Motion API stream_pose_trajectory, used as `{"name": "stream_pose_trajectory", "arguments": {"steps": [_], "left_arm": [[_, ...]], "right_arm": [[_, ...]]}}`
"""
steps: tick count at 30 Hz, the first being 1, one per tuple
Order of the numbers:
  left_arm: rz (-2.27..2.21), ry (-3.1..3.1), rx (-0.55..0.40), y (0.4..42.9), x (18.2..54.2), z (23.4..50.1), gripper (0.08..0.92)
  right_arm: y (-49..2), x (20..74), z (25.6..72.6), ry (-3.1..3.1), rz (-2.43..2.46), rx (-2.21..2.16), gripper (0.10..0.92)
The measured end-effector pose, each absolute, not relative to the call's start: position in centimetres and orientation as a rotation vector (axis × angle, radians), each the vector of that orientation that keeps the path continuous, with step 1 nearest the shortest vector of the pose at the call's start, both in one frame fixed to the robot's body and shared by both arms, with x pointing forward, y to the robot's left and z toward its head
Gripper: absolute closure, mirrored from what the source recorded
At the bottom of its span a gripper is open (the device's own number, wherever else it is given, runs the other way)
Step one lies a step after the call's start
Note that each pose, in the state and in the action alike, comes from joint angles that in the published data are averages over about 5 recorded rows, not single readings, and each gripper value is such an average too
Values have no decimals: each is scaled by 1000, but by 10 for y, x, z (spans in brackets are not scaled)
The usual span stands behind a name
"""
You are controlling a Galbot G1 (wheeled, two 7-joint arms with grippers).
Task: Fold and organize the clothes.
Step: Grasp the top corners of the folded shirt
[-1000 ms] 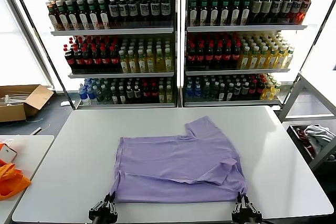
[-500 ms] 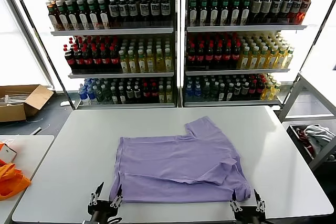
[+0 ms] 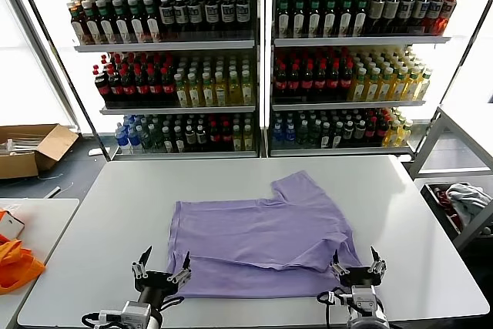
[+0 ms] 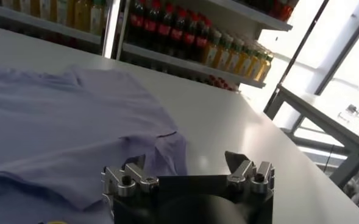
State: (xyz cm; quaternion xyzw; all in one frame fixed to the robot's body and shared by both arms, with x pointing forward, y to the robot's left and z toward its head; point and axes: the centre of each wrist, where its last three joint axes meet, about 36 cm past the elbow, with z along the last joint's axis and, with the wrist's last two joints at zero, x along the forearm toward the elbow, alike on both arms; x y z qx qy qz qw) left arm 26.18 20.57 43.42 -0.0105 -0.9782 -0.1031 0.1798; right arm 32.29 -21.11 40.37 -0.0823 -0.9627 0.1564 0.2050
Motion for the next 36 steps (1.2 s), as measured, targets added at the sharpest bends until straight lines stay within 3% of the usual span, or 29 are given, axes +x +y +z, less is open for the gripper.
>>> {"name": "stream_pose_trajectory", "arguments": {"steps": [15,26,36], "left_arm": [[-247,-2751,-106,219,310,428,177],[-223,-2729,-213,237,388,422,177],[-188,-2693,-224,256,460,415,177]], "right_arm": [[-208,432,402,-2717,327,-238,200],[-189,528,418,-2740,188,-180,200],[-169,591,429,-2723,148,-91,200]]}}
